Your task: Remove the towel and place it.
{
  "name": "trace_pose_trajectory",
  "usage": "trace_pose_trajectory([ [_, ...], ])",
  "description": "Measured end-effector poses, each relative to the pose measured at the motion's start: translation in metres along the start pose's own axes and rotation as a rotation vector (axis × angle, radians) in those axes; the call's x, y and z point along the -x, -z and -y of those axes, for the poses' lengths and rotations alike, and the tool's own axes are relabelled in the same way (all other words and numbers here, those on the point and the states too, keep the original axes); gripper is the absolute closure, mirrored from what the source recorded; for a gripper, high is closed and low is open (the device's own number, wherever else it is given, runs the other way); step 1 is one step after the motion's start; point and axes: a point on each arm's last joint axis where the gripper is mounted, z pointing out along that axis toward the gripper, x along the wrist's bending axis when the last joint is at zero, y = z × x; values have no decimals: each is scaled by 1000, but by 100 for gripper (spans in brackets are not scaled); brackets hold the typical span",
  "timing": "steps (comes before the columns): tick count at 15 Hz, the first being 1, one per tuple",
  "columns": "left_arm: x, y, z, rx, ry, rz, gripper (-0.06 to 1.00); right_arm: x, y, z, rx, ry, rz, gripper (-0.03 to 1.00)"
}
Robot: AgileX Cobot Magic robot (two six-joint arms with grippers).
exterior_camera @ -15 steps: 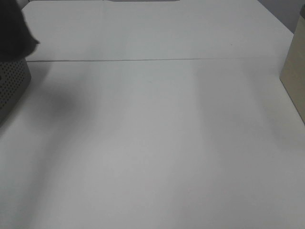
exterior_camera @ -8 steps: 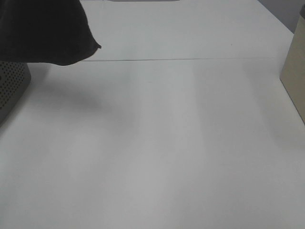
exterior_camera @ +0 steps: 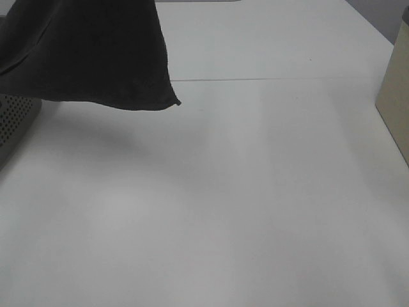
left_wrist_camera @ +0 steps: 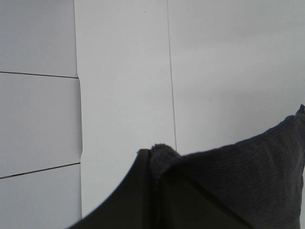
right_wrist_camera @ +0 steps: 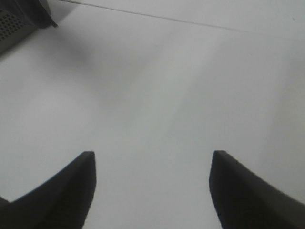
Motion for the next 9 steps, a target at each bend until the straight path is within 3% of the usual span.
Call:
trace_pose_trajectory([
  [1,4,1,-9,22,14,10,94,2,-25,-21,56,25,-112,31],
  [5,12,4,-24,59,-13,25,94,-5,-64,-54,271,122,-426,31],
  [7,15,5,-30,75,-35,31,94,-5,-81,-64,370,110,-536,31],
  [9,17,3,-32,81,-37,41,94,-2,-99,-64,369,116,-610,31],
])
